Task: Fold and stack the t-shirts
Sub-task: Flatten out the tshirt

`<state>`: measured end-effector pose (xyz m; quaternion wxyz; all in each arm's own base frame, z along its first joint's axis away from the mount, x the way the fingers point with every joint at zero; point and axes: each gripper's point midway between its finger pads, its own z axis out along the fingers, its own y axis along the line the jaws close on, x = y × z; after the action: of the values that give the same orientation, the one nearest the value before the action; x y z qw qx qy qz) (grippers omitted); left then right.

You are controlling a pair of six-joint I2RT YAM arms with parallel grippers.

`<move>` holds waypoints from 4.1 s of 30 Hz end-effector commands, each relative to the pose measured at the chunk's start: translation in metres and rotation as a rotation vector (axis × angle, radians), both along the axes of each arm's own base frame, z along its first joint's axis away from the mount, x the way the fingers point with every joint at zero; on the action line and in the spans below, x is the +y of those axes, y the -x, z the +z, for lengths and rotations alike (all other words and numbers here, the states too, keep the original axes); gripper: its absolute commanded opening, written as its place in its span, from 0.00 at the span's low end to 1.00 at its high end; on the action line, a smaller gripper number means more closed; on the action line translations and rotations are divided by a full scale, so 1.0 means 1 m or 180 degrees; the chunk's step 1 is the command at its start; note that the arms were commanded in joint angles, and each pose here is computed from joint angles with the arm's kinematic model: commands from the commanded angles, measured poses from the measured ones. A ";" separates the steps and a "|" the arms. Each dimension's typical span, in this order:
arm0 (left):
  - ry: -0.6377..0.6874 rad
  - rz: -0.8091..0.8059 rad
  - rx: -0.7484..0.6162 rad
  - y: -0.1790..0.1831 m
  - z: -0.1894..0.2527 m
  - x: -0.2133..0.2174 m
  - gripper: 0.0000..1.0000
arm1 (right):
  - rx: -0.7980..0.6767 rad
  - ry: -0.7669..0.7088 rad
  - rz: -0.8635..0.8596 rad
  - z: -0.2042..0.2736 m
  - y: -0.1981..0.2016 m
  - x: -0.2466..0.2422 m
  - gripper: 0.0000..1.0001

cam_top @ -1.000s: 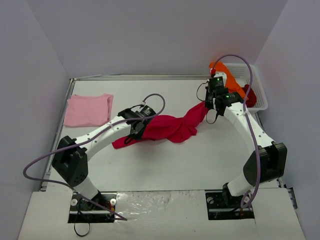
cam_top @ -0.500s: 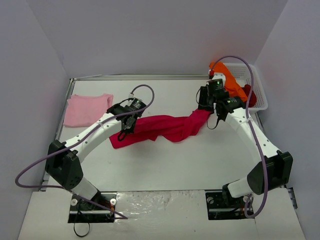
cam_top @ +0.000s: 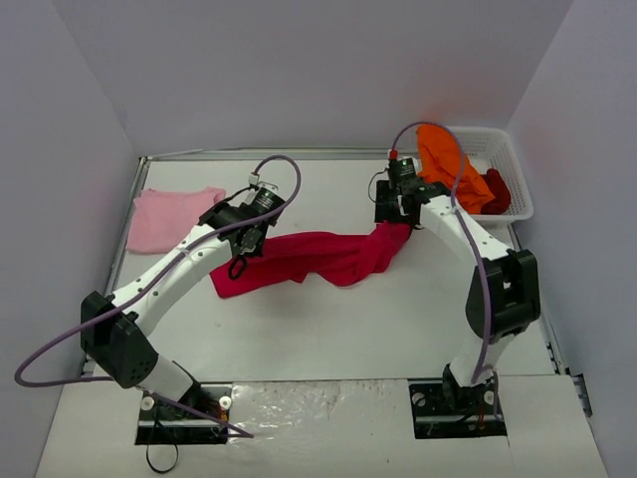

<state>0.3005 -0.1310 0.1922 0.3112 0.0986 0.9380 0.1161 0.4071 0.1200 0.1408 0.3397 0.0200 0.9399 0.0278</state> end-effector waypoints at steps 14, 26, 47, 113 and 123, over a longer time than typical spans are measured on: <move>0.0039 0.0008 -0.0187 -0.001 0.030 0.010 0.02 | 0.0346 -0.0047 0.0344 -0.065 -0.038 0.068 0.40; 0.0081 -0.0034 -0.0148 -0.002 0.023 0.005 0.02 | 0.0238 0.0286 0.0149 -0.045 -0.021 0.037 0.41; 0.0094 -0.0072 -0.0125 -0.002 0.018 0.004 0.02 | 0.0469 0.0810 -0.0081 -0.077 -0.002 0.007 0.28; 0.0580 0.0180 -0.0244 -0.010 0.031 0.027 0.02 | 0.0362 0.0265 -0.0196 -0.063 -0.023 -0.020 0.35; 0.0541 0.0193 -0.0230 -0.010 0.029 0.029 0.02 | 0.0550 0.0167 -0.0010 -0.099 -0.048 0.000 0.35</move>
<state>0.3084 -0.1050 0.2164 0.3401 0.0418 0.9385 0.0435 0.4437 0.1142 0.0286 0.2440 0.0261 0.9694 -0.0091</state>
